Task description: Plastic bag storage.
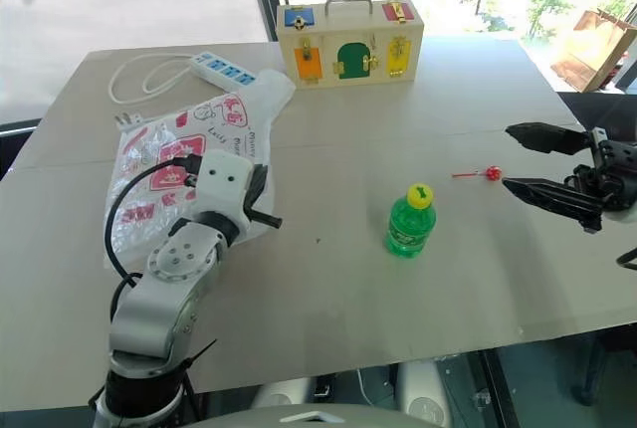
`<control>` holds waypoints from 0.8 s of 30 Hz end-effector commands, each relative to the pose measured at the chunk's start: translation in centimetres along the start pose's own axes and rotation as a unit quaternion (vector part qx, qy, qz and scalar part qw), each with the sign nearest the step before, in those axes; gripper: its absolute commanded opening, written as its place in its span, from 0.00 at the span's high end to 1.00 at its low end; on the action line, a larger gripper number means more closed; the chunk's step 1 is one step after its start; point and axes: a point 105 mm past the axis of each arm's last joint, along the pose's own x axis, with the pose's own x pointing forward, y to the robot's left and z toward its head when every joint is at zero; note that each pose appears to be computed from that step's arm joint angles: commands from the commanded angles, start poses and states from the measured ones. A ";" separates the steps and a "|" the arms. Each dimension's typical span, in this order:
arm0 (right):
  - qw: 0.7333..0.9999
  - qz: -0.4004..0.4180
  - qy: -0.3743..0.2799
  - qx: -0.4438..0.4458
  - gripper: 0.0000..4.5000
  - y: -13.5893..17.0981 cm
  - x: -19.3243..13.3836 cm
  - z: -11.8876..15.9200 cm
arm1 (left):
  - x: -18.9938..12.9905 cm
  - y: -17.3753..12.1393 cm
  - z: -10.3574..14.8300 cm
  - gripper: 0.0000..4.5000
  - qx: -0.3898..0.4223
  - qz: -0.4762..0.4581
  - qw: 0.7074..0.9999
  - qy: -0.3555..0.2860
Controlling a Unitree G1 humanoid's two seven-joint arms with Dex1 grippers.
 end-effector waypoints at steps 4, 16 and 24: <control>1.000 0.003 -0.007 -0.020 0.00 -0.1 0.3 0.6 | 0.5 3.1 3.3 0.98 0.009 0.049 0.995 -0.081; 0.999 0.008 -0.021 -0.030 0.00 -0.7 1.5 0.3 | 3.8 2.3 16.2 0.98 0.094 -0.166 0.928 -0.321; 0.999 0.004 -0.031 -0.030 0.00 -0.3 1.9 -0.1 | 2.2 0.5 14.5 0.98 0.238 -0.344 0.852 -0.314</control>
